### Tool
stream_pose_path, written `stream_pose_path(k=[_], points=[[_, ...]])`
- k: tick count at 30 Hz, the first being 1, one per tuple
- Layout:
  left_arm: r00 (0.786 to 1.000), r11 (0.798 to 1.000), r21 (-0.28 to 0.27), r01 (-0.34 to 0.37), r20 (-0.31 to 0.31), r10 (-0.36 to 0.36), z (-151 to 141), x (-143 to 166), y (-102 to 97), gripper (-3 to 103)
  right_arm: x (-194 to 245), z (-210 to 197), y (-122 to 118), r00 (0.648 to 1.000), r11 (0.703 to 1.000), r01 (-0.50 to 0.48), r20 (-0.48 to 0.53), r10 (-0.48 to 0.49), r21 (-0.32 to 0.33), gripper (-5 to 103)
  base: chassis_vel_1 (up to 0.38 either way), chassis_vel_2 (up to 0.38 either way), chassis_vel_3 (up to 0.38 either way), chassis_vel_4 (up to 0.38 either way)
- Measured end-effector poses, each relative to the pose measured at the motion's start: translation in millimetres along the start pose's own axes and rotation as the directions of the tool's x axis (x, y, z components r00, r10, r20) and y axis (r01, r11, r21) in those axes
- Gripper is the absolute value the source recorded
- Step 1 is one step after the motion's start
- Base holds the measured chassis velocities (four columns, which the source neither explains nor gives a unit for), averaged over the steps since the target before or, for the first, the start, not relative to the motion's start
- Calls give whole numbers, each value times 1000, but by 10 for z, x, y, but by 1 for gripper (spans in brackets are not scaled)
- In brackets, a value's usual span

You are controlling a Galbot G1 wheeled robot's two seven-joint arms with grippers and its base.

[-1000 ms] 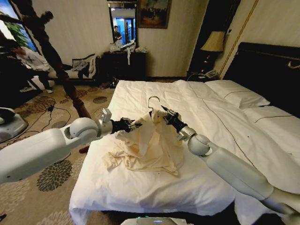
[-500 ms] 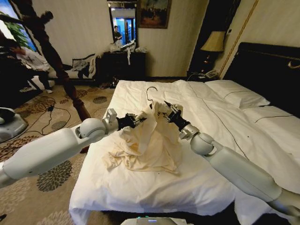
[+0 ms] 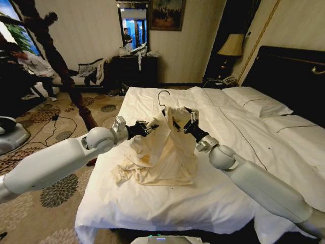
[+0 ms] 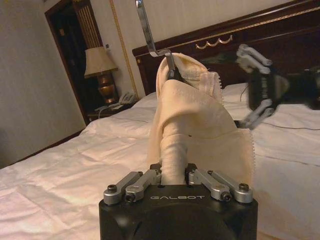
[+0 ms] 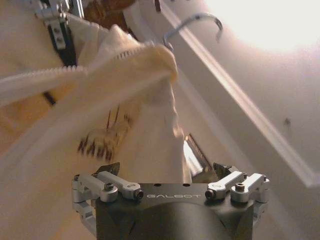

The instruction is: Pick up the clothes from the bed and hang them on the clothes hanger.

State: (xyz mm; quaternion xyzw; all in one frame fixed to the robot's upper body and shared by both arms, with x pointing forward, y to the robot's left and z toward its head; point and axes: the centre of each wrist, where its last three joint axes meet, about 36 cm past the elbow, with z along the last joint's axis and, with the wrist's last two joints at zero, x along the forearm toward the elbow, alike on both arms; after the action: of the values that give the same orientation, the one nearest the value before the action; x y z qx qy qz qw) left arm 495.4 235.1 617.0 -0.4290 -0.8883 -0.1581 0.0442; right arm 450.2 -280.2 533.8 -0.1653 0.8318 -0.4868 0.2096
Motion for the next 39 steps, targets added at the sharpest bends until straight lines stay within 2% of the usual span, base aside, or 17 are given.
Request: stream_pose_path(k=[2,4,5,7,8,9,10,11,14,15,18,19,21,25,28,32,39], points=[[1000,1000,-1,4,0,-4,-1,15,9,16,71,10,-9,1000,1000,1,-16,-1,-22,100,0,0,0,0],[1000,1000,4,16,2,-16,-19,72,32,16,213,11,-17,998,993,-11,-65,3,-115,100,0,0,0,0],[1000,1000,4,16,2,-16,-19,72,32,16,213,11,-17,998,993,-11,-65,3,-115,100,0,0,0,0],[999,999,12,38,3,-39,-12,158,65,16,347,-37,-38,988,963,-44,-152,3,-265,100,0,0,0,0],[999,999,21,50,4,-50,-7,210,72,16,387,-80,-39,982,935,-65,-190,-3,-349,100,0,0,0,0],[999,998,23,53,4,-54,-5,229,74,16,399,-95,-38,979,921,-75,-206,-6,-381,100,0,0,0,0],[999,998,23,53,4,-54,-5,229,74,16,399,-95,-38,979,921,-75,-206,-6,-381,100,0,0,0,0],[997,996,36,80,3,-80,17,358,79,16,432,-145,-22,965,857,-120,-262,-18,-501,100,0,0,0,0],[993,991,56,121,1,-122,44,556,97,16,556,-144,-7,936,746,-247,-351,18,-619,100,0,0,0,0],[993,991,56,121,1,-122,44,556,97,16,556,-144,-7,936,746,-247,-351,18,-619,100,0,0,0,0],[989,987,68,147,-3,-147,34,710,107,16,921,-65,169,887,637,-366,-462,17,-678,100,0,0,0,0],[989,987,68,147,-3,-147,34,710,107,16,921,-65,169,887,637,-366,-462,17,-678,100,0,0,0,0],[986,984,65,166,-1,-166,13,783,131,16,1167,-29,274,857,597,-424,-515,22,-681,100,0,0,0,0],[980,978,74,197,10,-198,-31,832,167,16,1502,26,397,829,580,-483,-555,63,-656,100,0,0,0,0],[977,974,81,210,18,-212,-55,842,176,16,1675,24,468,817,581,-505,-571,83,-638,100,0,0,0,0],[968,965,93,246,27,-249,-67,860,188,16,2064,-12,692,805,634,-516,-580,128,-576,100,0,0,0,0],[952,946,139,294,42,-302,-106,879,216,16,2217,-58,826,793,650,-523,-594,134,-551,100,0,0,0,0]])
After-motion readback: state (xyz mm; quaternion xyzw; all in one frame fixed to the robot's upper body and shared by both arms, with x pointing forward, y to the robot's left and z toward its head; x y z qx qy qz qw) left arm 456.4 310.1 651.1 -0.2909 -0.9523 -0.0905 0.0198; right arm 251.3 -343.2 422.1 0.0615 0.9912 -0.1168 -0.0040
